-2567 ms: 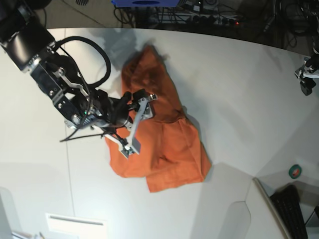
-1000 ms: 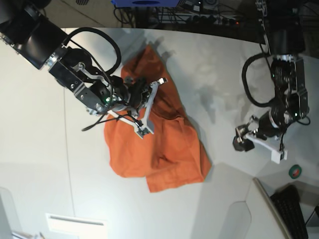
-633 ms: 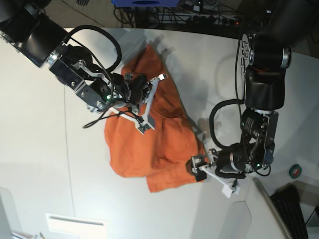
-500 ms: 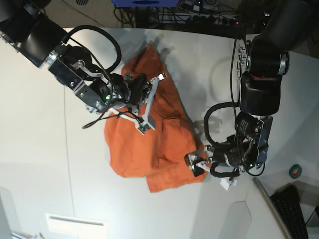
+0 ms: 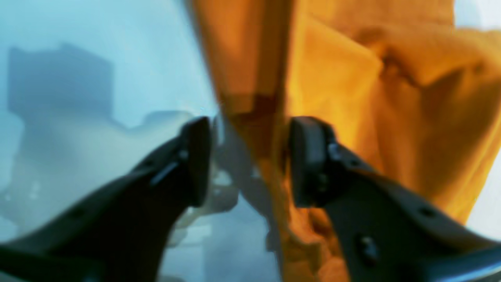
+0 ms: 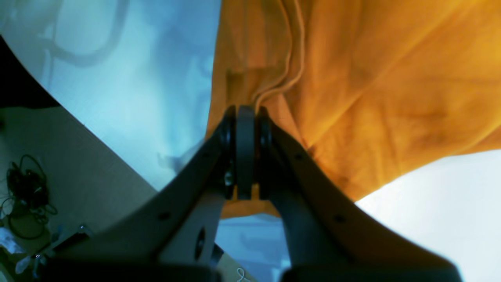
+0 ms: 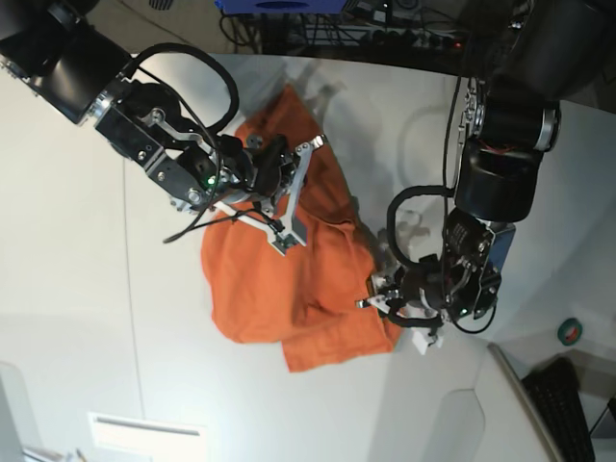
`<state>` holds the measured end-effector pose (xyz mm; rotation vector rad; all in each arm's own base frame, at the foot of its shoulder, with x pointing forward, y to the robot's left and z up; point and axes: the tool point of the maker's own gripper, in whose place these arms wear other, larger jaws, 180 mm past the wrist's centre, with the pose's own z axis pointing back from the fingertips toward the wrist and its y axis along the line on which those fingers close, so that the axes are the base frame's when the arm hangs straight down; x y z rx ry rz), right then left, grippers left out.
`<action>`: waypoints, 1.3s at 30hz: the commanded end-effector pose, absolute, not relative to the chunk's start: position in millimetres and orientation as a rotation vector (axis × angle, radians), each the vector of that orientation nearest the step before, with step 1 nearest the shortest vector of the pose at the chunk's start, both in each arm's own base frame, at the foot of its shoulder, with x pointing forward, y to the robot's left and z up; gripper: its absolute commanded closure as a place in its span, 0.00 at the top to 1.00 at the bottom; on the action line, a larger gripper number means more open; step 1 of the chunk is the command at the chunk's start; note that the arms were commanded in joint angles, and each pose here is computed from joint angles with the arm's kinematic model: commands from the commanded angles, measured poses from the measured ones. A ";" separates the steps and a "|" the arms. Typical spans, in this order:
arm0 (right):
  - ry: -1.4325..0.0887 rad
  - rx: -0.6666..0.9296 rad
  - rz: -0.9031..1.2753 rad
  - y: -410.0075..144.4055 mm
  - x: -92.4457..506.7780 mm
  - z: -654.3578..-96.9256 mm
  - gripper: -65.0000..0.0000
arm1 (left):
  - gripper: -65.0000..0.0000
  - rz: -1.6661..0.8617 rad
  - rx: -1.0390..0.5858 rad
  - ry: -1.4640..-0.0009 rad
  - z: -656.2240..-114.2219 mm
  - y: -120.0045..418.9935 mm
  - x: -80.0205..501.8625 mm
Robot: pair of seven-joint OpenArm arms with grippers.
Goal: Layout the t-shirt on the table in an organized manner, then fold the t-shirt properly
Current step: 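Reach the left gripper to the shirt's hanging edge and grasp it, then lift the shirt with both grippers and shake it open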
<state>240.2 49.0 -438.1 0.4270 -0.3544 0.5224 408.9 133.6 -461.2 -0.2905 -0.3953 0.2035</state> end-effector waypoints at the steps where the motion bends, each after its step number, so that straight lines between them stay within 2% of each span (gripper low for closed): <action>1: -0.390 0.444 0.527 54.2 247.6 -428.0 0.00 | 0.34 0.205 -0.302 -0.458 -440.7 136.8 430.1; 2: -0.386 0.444 0.525 53.2 246.1 -429.3 0.00 | 0.26 0.216 -0.305 -0.464 -439.0 139.1 431.5; 4: -0.384 0.443 0.526 52.7 245.1 -430.1 0.00 | 0.02 0.249 -0.317 -0.477 -435.0 145.3 434.6; 5: -0.382 0.443 0.525 52.7 244.4 -430.4 0.00 | 0.00 0.267 -0.324 -0.485 -432.5 148.3 436.7; 10: -0.392 0.439 0.518 49.7 247.7 -430.0 0.00 | 0.00 0.221 -0.319 -0.563 -408.6 148.6 449.4; 17: -0.572 0.351 0.357 -11.0 338.1 -386.6 0.00 | 0.00 0.087 -0.281 -0.712 -343.0 108.0 488.4; 22: -0.797 0.257 0.315 -57.5 423.3 -304.7 0.00 | 0.00 0.004 -0.347 -0.860 -258.7 54.1 534.3; 26: -1.010 0.199 0.263 -97.2 474.5 -212.8 0.00 | 0.00 -0.053 -0.431 -1.031 -153.4 11.8 565.8; 29: -1.166 0.156 0.272 -120.3 484.2 -145.1 0.00 | 0.00 -0.095 -0.478 -1.132 -91.2 -11.7 571.8; 32: -1.267 0.106 0.322 -131.6 475.1 -104.5 0.00 | 0.00 -0.143 -0.514 -1.227 -49.6 -24.1 562.2; 34: -1.292 0.080 0.352 -136.3 463.4 -96.3 0.00 | 0.00 -0.165 -0.526 -1.208 -59.4 -31.4 547.6; 39: -1.198 0.111 0.286 -153.7 423.5 -154.0 0.00 | 0.00 -0.190 -0.532 -1.011 -148.0 -31.4 498.9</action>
